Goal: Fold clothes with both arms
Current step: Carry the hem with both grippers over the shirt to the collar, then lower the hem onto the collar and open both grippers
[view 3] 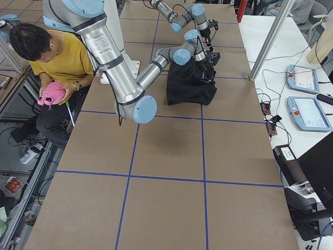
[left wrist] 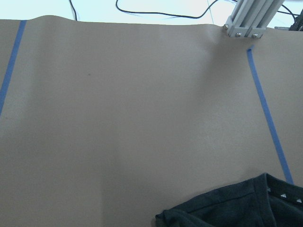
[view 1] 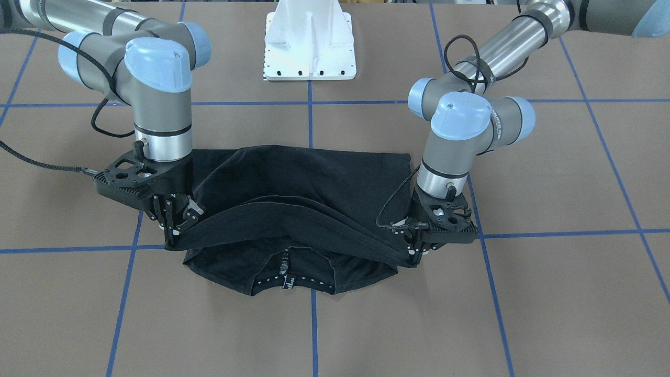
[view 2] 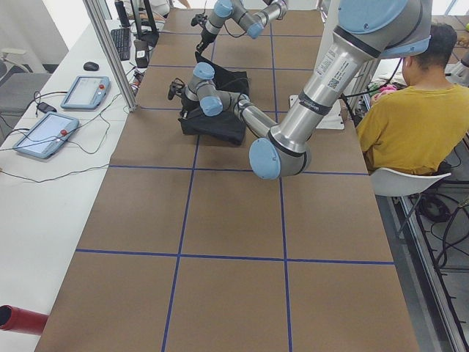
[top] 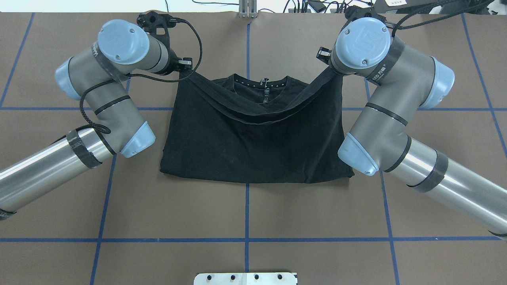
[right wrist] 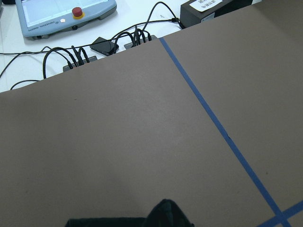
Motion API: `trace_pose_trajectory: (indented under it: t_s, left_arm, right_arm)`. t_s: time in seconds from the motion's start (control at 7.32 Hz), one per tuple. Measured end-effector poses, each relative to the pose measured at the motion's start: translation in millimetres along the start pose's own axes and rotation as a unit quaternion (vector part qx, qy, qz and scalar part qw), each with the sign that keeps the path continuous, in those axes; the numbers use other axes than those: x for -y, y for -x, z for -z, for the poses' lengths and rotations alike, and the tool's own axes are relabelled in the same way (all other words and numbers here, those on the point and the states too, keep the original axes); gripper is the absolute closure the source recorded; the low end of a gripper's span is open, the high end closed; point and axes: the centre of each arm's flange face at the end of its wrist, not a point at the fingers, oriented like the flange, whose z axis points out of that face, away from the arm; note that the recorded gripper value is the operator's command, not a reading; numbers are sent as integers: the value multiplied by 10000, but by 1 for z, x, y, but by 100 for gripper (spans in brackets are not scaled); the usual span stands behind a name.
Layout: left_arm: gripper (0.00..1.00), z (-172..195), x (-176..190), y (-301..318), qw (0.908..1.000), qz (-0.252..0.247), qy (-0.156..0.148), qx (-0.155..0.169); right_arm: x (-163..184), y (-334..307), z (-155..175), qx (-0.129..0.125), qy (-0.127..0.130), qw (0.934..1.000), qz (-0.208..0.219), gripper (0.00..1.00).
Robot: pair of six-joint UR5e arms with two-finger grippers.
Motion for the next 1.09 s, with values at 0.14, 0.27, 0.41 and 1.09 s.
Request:
trace_pose_trajectory:
  t_s: [0.14, 0.27, 0.41, 1.09]
  left_arm:
    - [100, -19, 5, -2, 9999, -45, 3, 120]
    - [100, -39, 6, 1, 9998, -108, -8, 149]
    - [100, -54, 4, 7, 9998, -172, -19, 139]
    - [100, -62, 9, 15, 9982, -586, -57, 116]
  right_arm:
    - [0, -2, -18, -67, 4, 10000, 41, 100]
    - [0, -5, -32, -139, 13, 9999, 75, 100]
    - [-1, -7, -41, -205, 25, 9997, 99, 100]
    - [2, -20, -59, -372, 177, 9979, 509, 100]
